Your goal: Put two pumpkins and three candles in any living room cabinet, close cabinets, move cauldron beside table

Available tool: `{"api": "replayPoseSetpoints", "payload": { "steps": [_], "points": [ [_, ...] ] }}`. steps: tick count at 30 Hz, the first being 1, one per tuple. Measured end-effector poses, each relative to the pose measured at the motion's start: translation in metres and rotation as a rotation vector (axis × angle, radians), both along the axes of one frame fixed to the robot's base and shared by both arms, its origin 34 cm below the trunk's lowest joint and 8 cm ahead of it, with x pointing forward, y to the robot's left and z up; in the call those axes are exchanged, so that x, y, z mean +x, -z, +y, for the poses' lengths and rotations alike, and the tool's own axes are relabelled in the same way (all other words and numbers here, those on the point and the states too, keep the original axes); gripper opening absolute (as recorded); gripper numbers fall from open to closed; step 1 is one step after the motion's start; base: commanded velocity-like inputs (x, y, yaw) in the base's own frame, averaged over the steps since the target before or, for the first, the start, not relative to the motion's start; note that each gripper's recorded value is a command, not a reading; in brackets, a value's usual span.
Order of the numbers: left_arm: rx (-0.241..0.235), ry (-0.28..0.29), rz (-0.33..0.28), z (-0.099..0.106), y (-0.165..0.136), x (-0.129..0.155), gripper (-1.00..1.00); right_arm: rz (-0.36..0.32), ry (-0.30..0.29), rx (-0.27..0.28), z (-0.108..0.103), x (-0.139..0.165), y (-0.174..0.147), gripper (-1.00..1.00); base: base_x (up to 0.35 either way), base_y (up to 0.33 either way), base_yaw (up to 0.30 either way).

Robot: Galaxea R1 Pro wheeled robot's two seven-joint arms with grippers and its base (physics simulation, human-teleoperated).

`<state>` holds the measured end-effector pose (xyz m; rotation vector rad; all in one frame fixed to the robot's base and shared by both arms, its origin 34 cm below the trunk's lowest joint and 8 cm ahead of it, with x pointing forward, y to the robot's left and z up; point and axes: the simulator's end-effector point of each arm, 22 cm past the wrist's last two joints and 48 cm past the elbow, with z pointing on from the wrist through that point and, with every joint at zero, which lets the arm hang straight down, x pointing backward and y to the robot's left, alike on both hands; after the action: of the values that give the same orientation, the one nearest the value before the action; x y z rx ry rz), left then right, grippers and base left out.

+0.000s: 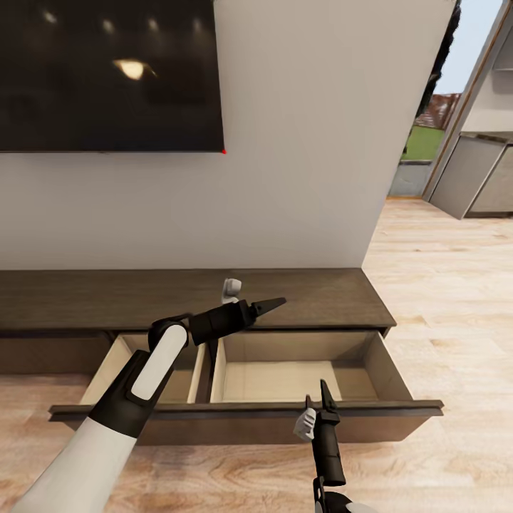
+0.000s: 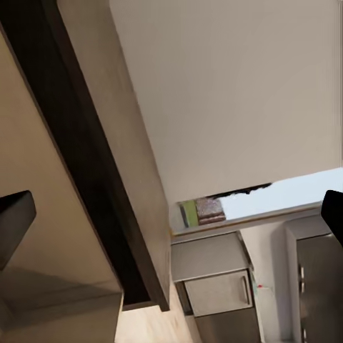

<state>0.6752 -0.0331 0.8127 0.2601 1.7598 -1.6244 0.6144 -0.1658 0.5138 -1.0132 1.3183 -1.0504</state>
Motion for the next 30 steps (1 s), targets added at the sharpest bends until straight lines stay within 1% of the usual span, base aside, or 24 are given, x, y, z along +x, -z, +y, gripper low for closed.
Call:
{"api": "replayPoseSetpoints", "payload": {
  "steps": [4, 9, 13, 15, 16, 17, 19, 20, 21, 22, 23, 25, 26, 27, 28, 29, 30],
  "points": [
    [0.000, 0.001, 0.000, 0.000, -0.008, 0.001, 1.00, -0.006, -0.001, 0.002, 0.001, 0.002, -0.010, 1.00, 0.000, 0.000, 0.000],
    [0.001, 0.001, 0.001, 0.000, -0.018, 0.003, 1.00, -0.039, -0.004, 0.031, 0.008, 0.011, -0.034, 1.00, 0.000, 0.000, 0.000],
    [0.006, -0.002, 0.003, 0.000, -0.026, 0.005, 1.00, -0.046, 0.001, 0.037, 0.007, 0.015, -0.046, 1.00, 0.000, 0.000, 0.000],
    [0.013, -0.006, 0.006, 0.000, -0.028, 0.007, 1.00, -0.049, 0.021, 0.045, 0.001, 0.018, -0.051, 1.00, 0.000, 0.000, 0.000],
    [0.020, -0.012, 0.010, 0.000, -0.028, 0.009, 1.00, -0.051, 0.054, 0.059, -0.008, 0.022, -0.055, 1.00, 0.000, 0.000, 0.000],
    [0.031, -0.021, 0.015, 0.000, -0.028, 0.011, 1.00, -0.057, 0.097, 0.081, -0.019, 0.027, -0.061, 1.00, 0.000, 0.000, 0.000],
    [0.056, -0.043, 0.026, 0.002, -0.026, 0.016, 1.00, -0.060, 0.185, 0.150, -0.038, 0.043, -0.075, 1.00, 0.000, 0.000, 0.000],
    [0.062, -0.048, 0.029, 0.002, -0.027, 0.017, 1.00, -0.054, 0.207, 0.174, -0.043, 0.048, -0.079, 1.00, 0.000, 0.000, 0.000],
    [0.069, -0.053, 0.031, 0.003, -0.027, 0.018, 1.00, -0.041, 0.241, 0.212, -0.052, 0.056, -0.083, 1.00, 0.000, 0.000, 0.000],
    [0.074, -0.058, 0.032, 0.004, -0.028, 0.020, 1.00, -0.025, 0.309, 0.270, -0.073, 0.065, -0.087, 1.00, 0.000, 0.000, 0.000],
    [0.075, -0.059, 0.032, 0.004, -0.030, 0.020, 1.00, -0.020, 0.332, 0.289, -0.080, 0.067, -0.089, 1.00, 0.000, 0.000, 0.000],
    [0.079, -0.065, 0.034, 0.006, -0.033, 0.022, 1.00, 0.011, 0.396, 0.357, -0.101, 0.074, -0.090, 1.00, 0.000, 0.000, 0.000],
    [0.082, -0.069, 0.035, 0.006, -0.034, 0.024, 1.00, 0.039, 0.407, 0.389, -0.105, 0.077, -0.088, 1.00, 0.000, 0.000, 0.000],
    [0.085, -0.071, 0.036, 0.007, -0.036, 0.024, 1.00, 0.057, 0.407, 0.404, -0.106, 0.079, -0.088, 1.00, 0.000, 0.000, 0.000],
    [0.095, -0.081, 0.039, 0.008, -0.036, 0.027, 1.00, 0.117, 0.389, 0.444, -0.102, 0.084, -0.081, 1.00, 0.000, 0.000, 0.000],
    [0.109, -0.093, 0.045, 0.010, -0.034, 0.029, 1.00, 0.169, 0.363, 0.472, -0.094, 0.088, -0.076, 1.00, 0.000, 0.000, 0.000],
    [0.136, -0.117, 0.055, 0.014, -0.030, 0.034, 1.00, 0.233, 0.329, 0.515, -0.084, 0.094, -0.072, 1.00, 0.000, 0.000, 0.000]
  ]
}}
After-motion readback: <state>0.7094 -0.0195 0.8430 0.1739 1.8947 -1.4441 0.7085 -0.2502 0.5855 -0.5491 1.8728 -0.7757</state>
